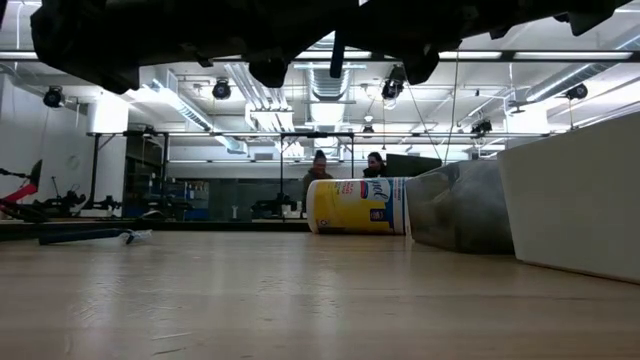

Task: Pick & Place Travel size toiletries
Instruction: Put the bottom razor into the bottom black bin

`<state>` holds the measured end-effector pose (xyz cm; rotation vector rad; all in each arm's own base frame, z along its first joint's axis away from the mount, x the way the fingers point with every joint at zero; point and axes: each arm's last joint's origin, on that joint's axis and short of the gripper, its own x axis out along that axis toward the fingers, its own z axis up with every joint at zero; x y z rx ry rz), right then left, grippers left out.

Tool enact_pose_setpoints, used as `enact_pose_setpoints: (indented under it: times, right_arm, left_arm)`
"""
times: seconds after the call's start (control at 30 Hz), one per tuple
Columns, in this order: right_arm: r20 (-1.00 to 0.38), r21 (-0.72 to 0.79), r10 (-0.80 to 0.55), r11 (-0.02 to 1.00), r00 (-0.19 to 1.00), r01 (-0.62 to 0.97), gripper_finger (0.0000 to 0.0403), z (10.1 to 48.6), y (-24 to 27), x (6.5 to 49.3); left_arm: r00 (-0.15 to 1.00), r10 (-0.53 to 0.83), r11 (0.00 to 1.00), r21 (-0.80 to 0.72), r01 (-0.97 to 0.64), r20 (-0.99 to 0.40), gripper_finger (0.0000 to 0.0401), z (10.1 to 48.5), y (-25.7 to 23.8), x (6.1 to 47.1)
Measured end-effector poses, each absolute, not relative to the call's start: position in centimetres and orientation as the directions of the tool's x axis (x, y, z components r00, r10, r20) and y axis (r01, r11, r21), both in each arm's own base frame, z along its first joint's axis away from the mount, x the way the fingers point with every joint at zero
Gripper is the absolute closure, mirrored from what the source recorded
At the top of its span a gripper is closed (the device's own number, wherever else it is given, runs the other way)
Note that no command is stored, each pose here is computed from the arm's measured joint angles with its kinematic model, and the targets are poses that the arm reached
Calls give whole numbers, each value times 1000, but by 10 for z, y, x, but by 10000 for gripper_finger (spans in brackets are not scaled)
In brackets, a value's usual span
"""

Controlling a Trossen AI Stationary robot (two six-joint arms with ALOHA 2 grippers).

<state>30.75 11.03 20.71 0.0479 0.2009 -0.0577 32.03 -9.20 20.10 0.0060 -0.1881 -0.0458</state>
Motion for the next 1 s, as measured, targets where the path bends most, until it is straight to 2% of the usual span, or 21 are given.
enact_pose_setpoints:
  times: [0.2, 0.43, 1.0]
  right_arm:
    - [-214, 39, -22, 999, 977, 32, 382, 206, 110, 308]
    - [-233, 50, -23, 998, 972, 36, 369, 204, 110, 307]
    - [-279, 70, -27, 996, 960, 48, 371, 199, 110, 306]
  left_arm:
    - [983, -49, 999, 12, 48, 175, 353, 200, -92, 321]
    - [988, -50, 999, 10, 49, 149, 352, 197, -92, 321]
    - [996, -38, 999, 26, 35, 83, 351, 195, -91, 318]
